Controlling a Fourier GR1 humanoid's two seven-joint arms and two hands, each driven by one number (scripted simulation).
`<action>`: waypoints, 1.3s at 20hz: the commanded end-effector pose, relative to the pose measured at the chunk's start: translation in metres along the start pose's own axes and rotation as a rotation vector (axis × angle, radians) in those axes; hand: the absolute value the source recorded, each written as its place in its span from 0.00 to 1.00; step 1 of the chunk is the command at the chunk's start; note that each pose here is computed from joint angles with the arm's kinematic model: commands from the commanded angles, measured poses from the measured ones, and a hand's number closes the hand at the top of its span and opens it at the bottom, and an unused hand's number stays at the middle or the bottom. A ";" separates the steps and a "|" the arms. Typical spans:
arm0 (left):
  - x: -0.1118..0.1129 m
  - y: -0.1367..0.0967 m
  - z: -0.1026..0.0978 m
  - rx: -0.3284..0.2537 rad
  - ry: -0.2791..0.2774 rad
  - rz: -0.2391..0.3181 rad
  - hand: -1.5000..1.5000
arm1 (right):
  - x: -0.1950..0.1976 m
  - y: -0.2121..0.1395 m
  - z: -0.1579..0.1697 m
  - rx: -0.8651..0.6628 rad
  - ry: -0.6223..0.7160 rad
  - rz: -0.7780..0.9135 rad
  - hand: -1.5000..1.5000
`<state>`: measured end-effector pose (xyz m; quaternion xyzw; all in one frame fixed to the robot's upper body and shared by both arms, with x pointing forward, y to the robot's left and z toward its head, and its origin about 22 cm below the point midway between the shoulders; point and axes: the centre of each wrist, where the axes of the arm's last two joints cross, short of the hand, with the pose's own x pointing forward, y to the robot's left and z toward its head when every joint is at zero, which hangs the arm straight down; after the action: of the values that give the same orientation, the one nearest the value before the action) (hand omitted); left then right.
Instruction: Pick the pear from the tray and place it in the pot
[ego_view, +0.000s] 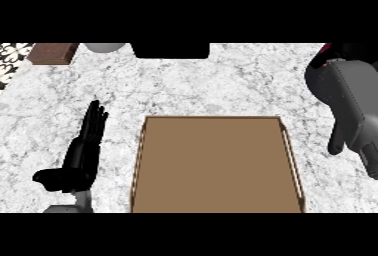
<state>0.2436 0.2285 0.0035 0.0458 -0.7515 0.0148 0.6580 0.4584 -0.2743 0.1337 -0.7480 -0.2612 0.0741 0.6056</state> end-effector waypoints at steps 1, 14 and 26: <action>0.014 0.007 -0.005 0.004 0.006 0.009 0.50 | -0.032 0.019 -0.020 0.083 0.097 -0.037 1.00; 0.004 -0.012 -0.002 0.006 -0.006 0.000 0.50 | -0.098 0.077 -0.023 0.388 0.310 -0.080 0.00; -0.002 0.008 0.008 0.029 -0.016 0.002 0.50 | -0.115 0.058 -0.015 -0.082 0.261 -0.785 0.00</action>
<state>0.2374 0.2311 0.0022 0.0492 -0.7526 0.0216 0.6562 0.3986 -0.3486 0.0685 -0.6264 -0.4159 -0.1931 0.6303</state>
